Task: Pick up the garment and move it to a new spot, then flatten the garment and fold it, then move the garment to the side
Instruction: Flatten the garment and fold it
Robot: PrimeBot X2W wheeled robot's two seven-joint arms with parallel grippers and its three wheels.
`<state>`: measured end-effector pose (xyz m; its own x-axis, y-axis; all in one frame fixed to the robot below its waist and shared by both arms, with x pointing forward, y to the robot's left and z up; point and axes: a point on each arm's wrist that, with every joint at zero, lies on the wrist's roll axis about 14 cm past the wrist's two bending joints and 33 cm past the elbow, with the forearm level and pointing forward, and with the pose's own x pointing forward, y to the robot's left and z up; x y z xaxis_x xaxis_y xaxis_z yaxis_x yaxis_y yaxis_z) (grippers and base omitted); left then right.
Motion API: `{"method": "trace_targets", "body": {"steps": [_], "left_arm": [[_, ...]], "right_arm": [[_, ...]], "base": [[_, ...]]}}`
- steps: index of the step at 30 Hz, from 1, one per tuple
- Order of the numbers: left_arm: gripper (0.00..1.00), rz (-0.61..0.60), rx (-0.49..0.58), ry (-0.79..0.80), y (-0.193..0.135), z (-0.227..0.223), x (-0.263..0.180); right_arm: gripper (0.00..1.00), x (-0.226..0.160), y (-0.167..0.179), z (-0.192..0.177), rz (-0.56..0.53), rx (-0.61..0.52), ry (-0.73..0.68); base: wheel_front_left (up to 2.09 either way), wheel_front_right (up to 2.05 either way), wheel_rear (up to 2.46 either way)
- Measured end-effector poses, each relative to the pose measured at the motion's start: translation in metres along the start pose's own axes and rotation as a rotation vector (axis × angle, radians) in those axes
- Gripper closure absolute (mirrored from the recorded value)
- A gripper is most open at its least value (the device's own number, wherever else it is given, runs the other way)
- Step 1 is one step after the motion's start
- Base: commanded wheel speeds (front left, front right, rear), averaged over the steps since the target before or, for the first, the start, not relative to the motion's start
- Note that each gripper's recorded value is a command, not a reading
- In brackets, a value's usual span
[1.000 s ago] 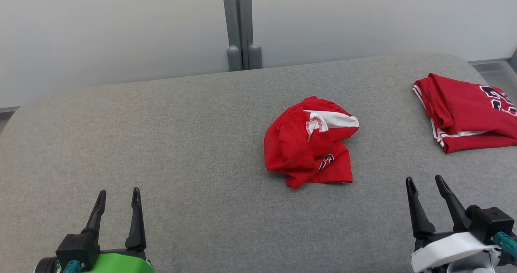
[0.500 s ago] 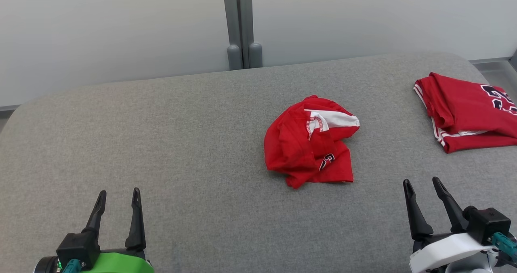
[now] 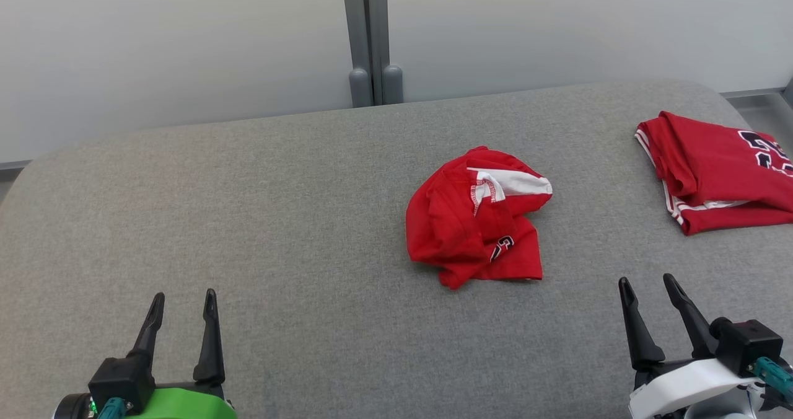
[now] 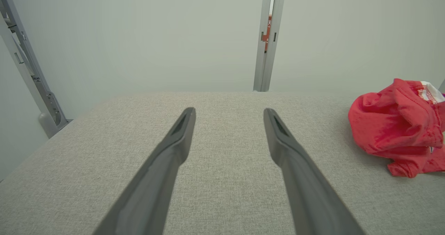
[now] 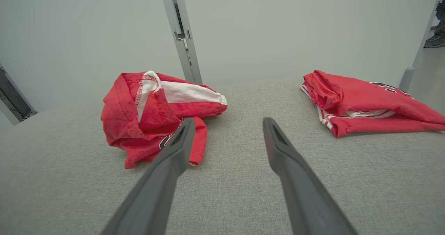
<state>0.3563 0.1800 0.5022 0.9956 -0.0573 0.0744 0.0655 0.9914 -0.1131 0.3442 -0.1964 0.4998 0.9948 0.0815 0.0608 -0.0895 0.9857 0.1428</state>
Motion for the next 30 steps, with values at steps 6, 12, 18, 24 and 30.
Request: {"method": "trace_targets", "body": {"steps": [6, 12, 18, 24, 30], "left_arm": [[0.00, 0.002, 0.001, 0.000, 0.001, 0.000, 0.000], [0.00, 0.003, 0.001, 0.000, 0.000, 0.000, 0.000], [0.00, 0.003, 0.001, 0.002, 0.000, -0.001, 0.000], [0.00, 0.008, 0.003, 0.002, 0.001, -0.001, -0.001], [0.00, 0.018, 0.004, 0.006, 0.004, -0.002, -0.003]], "right_arm": [[0.00, 0.000, 0.000, -0.001, 0.001, 0.001, 0.004], [0.00, 0.000, 0.000, -0.002, 0.001, 0.000, 0.006], [0.00, 0.000, -0.001, -0.003, 0.001, -0.002, 0.010], [0.00, 0.001, 0.000, -0.004, 0.006, -0.003, 0.014], [0.00, 0.010, 0.011, -0.001, 0.052, -0.016, 0.007]], "base": [[0.00, 0.00, 0.00], [0.00, 0.00, 0.00], [0.00, 0.00, 0.00], [0.00, 0.00, 0.00], [0.00, 0.00, 0.00]]}}
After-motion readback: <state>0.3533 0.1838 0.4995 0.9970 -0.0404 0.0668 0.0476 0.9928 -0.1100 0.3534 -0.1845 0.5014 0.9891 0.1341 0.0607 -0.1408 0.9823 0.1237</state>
